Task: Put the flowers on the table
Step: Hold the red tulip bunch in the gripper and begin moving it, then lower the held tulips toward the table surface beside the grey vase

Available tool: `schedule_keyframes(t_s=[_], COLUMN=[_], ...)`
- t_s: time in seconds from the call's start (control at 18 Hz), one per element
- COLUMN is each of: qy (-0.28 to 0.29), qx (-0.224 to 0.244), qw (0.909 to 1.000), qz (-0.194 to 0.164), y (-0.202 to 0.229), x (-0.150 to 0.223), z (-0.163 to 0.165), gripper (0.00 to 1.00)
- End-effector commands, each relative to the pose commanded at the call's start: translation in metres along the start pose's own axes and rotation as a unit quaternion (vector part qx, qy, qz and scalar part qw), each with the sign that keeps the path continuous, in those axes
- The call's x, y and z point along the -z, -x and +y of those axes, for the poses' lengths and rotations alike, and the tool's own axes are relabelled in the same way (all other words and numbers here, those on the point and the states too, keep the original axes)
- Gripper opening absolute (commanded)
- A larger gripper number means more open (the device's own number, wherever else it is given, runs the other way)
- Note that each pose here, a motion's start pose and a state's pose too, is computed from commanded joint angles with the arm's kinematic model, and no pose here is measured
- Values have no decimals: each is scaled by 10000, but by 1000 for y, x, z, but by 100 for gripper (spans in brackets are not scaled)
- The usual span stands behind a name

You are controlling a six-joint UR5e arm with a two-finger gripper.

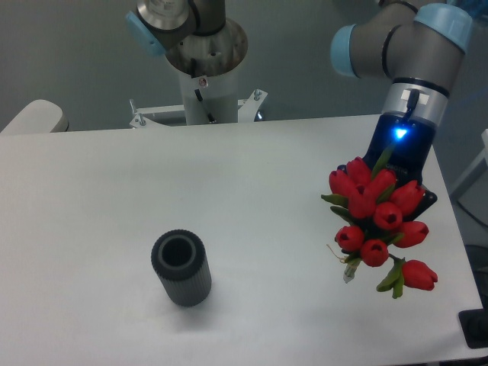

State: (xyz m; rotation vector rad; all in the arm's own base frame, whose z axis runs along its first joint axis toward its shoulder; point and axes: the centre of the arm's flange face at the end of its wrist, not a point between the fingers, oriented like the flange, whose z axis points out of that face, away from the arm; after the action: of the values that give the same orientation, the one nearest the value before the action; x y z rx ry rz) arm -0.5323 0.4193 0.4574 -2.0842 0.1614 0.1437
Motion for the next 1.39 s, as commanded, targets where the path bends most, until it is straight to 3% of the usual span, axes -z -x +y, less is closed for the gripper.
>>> schedule_keyframes(t_s=[0.5,0.72,0.94,1.06,1.22,1.39], qy=[19,675,1163,1587,2246,2694], qx=[-84,-203,-555,-886,-1527,-1755], qw=[10000,9965,9900,9816,9611,9460], qz=[-47,-451,-565,-587,-511,-415], y=[1,5,1,-2,-11,-25], x=[4,14,11,13,16,10], z=[-3,-2,8,16,34,42], gripper=[33,33,33,33,33,33])
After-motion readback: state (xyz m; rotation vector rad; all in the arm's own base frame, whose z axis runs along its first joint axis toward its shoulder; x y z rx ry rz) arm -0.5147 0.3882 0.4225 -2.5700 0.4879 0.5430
